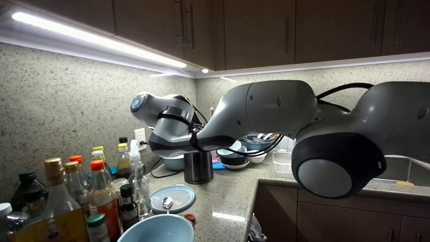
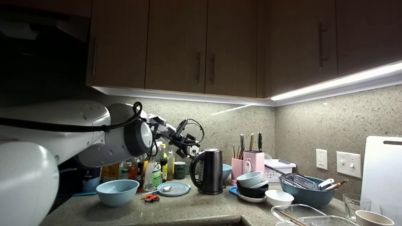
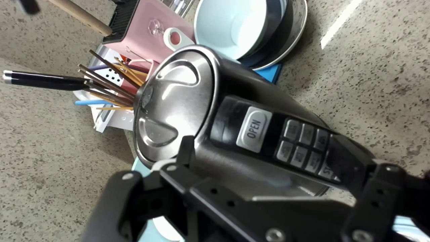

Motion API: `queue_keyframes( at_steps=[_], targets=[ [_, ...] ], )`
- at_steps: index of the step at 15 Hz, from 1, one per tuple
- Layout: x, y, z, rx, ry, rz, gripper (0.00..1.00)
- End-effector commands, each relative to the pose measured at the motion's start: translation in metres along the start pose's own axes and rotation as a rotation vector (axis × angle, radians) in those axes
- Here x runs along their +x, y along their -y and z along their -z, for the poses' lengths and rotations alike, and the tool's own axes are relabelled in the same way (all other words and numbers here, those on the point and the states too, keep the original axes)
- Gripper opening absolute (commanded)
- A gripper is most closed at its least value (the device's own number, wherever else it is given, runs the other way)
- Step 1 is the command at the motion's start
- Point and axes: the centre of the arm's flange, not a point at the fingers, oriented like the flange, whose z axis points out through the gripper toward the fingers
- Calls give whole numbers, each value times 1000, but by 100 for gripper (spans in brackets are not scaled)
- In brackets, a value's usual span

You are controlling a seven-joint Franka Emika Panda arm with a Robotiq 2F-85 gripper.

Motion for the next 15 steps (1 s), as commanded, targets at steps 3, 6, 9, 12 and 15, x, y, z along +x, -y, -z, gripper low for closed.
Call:
queue_keyframes(
  at_steps=[3, 6, 9, 12, 15],
  targets=[
    [39, -50, -14, -48, 13, 27, 100],
    [40, -51, -21, -31, 21, 25, 100],
    [43, -50, -31, -15, 30, 28, 100],
    [47, -48, -45, 4, 52, 37, 100],
    [42, -46, -32, 22, 65, 35, 100]
  ],
)
